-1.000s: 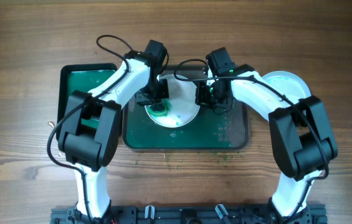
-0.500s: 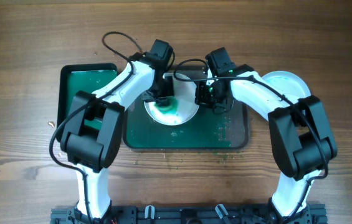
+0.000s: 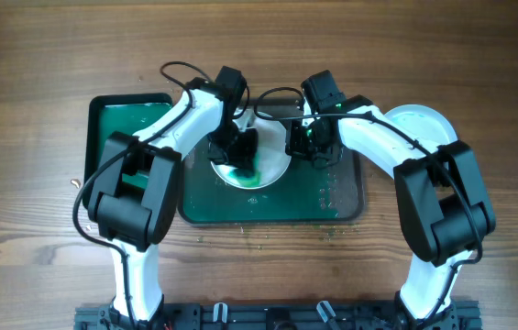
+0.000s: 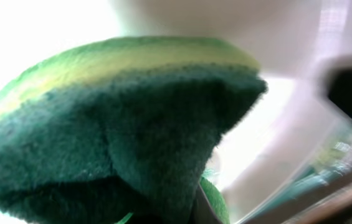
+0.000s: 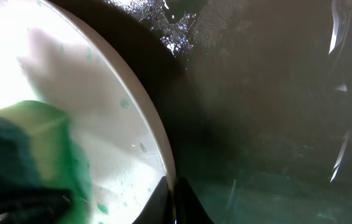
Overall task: Clean dirty plates on tray and stack at the side
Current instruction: 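Scrub the held plate with the sponge in left gripper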
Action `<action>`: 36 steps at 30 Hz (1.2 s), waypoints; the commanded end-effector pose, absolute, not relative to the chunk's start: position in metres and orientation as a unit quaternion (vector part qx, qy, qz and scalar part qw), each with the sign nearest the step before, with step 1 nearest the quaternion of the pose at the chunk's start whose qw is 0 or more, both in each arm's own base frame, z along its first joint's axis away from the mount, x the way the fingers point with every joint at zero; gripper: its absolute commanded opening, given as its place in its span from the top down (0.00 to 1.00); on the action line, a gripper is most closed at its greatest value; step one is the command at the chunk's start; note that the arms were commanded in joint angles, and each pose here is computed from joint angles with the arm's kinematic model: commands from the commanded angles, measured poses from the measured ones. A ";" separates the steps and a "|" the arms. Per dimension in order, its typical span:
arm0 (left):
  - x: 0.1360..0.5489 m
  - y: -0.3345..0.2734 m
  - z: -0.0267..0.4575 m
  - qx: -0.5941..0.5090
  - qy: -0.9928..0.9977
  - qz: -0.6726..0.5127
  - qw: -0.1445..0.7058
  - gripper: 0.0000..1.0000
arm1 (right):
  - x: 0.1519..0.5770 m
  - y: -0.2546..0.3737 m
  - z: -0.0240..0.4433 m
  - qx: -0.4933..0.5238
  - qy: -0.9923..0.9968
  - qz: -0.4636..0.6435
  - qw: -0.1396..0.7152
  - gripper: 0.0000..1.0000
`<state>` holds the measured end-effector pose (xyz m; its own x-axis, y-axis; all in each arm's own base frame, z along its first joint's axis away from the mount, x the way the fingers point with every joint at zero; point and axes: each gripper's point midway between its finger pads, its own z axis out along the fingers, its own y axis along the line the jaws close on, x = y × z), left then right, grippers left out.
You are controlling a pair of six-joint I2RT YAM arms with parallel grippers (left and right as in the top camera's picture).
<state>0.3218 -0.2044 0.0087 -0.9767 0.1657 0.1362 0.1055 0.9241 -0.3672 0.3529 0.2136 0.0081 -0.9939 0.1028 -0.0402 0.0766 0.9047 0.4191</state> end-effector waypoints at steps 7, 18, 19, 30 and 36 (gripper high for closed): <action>0.388 -0.151 -0.014 0.059 -0.996 -0.002 -0.067 0.96 | 0.351 0.211 0.001 0.045 0.977 0.206 0.025 0.96; 0.318 -0.145 -0.012 0.026 -0.996 -0.004 0.082 0.96 | 0.351 0.211 0.001 0.044 0.977 0.206 0.025 0.96; 0.308 -0.174 -0.008 -0.028 -0.989 0.087 0.113 0.96 | 0.351 0.211 0.001 0.044 0.977 0.206 0.025 0.96; 0.340 -0.240 0.010 -0.122 -0.954 0.271 0.035 0.96 | 0.351 0.211 0.001 0.044 0.977 0.206 0.025 0.96; 0.403 -0.189 -0.008 -0.015 -0.991 0.095 -0.089 0.96 | 0.351 0.211 0.001 0.043 0.977 0.206 0.025 0.96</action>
<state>0.3773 -0.2287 0.0072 -0.9816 0.1529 -0.1144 0.1867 0.8939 -0.4076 0.3524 0.2166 0.0087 -0.9950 0.0908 -0.0414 0.0643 0.9007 0.4296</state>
